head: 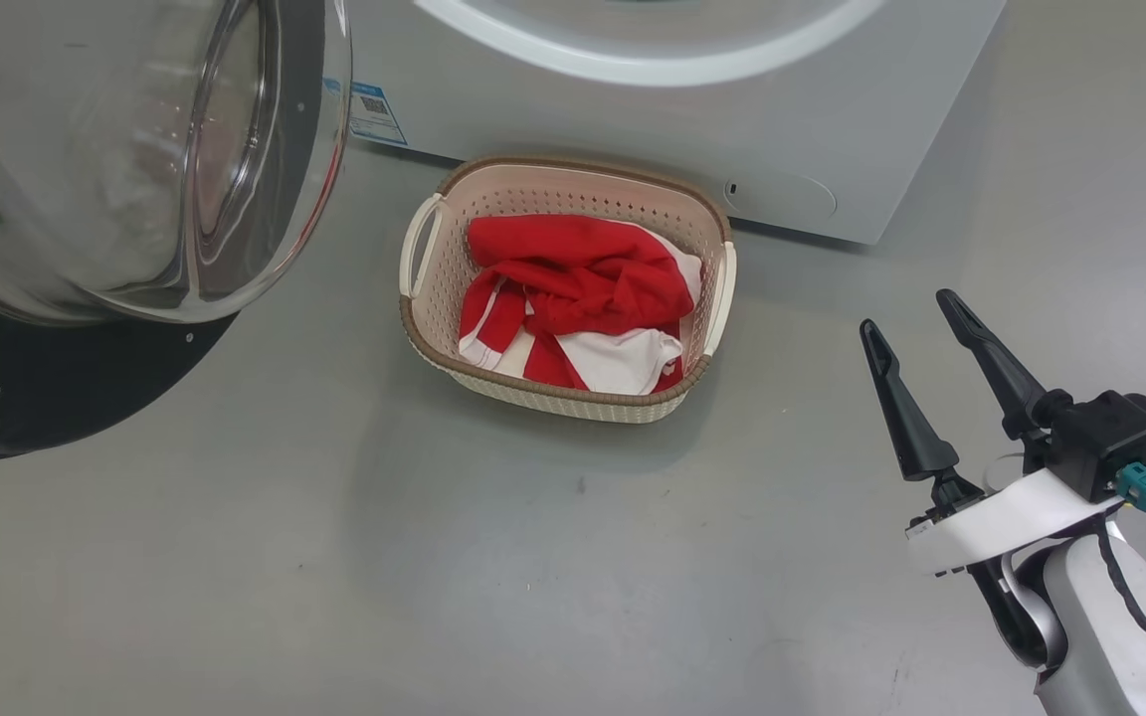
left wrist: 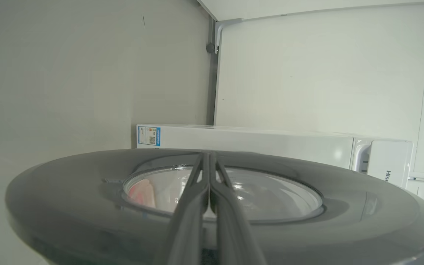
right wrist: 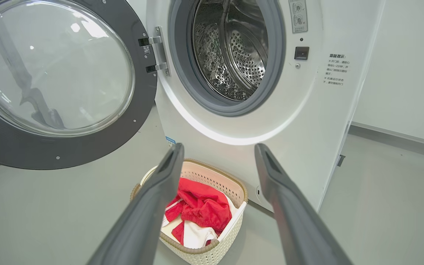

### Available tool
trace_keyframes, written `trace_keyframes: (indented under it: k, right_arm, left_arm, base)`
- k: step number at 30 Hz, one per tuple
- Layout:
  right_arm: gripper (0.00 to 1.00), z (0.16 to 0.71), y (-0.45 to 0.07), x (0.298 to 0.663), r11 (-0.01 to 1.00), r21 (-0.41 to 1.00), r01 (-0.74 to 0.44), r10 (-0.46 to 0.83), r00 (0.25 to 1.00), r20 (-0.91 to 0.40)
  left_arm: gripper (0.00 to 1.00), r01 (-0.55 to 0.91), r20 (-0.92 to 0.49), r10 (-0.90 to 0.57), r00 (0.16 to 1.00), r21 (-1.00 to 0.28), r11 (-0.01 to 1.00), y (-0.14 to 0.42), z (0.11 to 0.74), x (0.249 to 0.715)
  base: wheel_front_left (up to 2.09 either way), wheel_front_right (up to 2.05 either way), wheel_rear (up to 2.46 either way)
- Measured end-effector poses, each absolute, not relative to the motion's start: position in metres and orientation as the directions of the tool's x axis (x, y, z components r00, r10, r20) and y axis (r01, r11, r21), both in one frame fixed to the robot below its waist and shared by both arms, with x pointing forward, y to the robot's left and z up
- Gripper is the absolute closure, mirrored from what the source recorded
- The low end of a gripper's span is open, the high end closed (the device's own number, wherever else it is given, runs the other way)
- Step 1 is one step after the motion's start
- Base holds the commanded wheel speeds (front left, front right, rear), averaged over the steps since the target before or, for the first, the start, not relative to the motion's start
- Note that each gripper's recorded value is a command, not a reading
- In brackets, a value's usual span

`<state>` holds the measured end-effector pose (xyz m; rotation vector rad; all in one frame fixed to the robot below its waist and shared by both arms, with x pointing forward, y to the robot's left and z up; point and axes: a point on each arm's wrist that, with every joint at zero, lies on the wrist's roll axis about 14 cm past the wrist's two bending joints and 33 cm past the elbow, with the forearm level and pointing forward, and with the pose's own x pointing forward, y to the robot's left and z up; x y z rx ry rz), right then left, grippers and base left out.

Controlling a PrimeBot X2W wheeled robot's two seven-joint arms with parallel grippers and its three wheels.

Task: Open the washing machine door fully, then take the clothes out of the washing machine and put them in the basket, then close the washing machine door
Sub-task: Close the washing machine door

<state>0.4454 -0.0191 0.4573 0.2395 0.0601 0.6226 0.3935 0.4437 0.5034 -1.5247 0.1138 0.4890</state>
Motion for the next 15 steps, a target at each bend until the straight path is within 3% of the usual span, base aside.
trace_keyframes:
  k: [15]
  right_arm:
    - [0.00, 0.465, -0.016, 0.444, 0.784, 0.238, -0.574, 0.584, 0.811, 0.034]
  left_arm:
    - [1.00, -0.373, -0.373, 0.002, 0.928, -0.926, 0.061, 0.391, 0.493, 0.395]
  base:
    - [0.00, 0.00, 0.00]
